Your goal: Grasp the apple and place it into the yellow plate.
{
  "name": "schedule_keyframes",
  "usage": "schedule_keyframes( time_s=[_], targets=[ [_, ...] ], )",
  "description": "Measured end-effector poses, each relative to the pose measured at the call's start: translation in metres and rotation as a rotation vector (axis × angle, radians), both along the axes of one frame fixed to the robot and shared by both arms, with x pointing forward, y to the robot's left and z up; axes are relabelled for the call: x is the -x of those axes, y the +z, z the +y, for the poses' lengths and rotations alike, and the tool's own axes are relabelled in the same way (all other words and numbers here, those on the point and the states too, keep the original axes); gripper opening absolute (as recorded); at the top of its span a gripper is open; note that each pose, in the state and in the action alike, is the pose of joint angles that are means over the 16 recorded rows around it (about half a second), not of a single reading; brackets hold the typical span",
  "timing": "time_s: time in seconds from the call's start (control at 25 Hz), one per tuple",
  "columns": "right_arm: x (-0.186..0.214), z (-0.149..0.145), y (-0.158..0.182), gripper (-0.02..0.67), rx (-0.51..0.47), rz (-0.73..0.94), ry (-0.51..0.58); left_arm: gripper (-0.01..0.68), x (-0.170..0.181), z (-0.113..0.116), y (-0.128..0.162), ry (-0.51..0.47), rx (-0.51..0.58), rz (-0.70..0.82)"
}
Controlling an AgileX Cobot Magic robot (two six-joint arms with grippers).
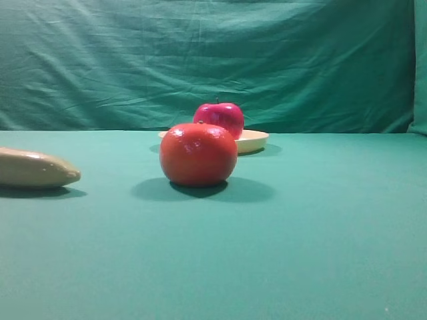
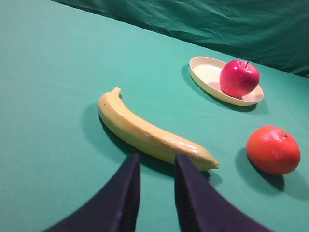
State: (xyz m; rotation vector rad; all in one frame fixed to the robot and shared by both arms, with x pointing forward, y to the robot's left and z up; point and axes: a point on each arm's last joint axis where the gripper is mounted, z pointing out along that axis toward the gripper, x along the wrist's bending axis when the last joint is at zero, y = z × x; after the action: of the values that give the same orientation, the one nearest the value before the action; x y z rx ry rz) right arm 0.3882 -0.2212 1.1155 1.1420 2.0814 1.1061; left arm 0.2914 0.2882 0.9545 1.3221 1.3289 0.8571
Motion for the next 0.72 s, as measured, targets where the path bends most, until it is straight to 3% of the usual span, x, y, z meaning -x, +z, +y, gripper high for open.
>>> schedule_keyframes(
  time_s=[0.36, 0.72],
  targets=[
    [0.044, -0.021, -0.022, 0.000, -0.030, -0.044, -0.001, 0.157, 0.000, 0.000, 0.000, 0.000, 0.000, 0.000],
    [0.055, -0.027, -0.027, 0.000, -0.042, -0.046, -0.016, 0.157, 0.000, 0.000, 0.000, 0.000, 0.000, 0.000]
  ],
)
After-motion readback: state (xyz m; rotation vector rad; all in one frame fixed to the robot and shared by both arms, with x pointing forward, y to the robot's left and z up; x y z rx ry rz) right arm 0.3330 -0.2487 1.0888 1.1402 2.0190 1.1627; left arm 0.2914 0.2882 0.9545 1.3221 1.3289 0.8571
